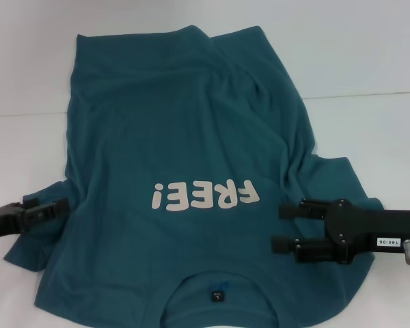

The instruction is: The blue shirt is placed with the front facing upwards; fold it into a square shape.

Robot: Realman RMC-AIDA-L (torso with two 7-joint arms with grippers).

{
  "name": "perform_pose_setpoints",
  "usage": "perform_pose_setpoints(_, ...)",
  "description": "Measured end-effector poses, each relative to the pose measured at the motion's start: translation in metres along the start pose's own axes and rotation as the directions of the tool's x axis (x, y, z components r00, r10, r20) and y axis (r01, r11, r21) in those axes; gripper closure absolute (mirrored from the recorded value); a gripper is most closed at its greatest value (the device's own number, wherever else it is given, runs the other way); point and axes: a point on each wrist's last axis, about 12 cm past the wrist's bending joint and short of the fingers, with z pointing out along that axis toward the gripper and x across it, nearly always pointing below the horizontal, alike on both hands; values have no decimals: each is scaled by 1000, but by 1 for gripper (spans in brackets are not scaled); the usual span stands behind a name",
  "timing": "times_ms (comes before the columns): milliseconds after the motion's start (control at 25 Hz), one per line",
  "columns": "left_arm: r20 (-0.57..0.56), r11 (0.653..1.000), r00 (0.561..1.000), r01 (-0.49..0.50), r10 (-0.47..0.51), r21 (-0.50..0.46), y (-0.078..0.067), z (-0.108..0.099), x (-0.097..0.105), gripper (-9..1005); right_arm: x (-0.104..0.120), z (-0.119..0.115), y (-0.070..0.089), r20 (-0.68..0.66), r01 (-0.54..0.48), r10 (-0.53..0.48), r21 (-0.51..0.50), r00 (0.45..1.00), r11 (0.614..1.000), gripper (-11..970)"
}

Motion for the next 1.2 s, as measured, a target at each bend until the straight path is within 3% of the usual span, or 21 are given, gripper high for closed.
perform_pose_setpoints(800, -38, 992, 999, -8, 3, -127, 14, 2, 9, 124, 2, -3, 0, 0, -7, 7, 7, 1000, 1000, 72)
perform_pose_setpoints(1200, -54, 993, 999, 0, -6, -115, 12, 5, 14, 125, 2, -3, 0, 0, -7, 7, 7, 1000, 1000, 72)
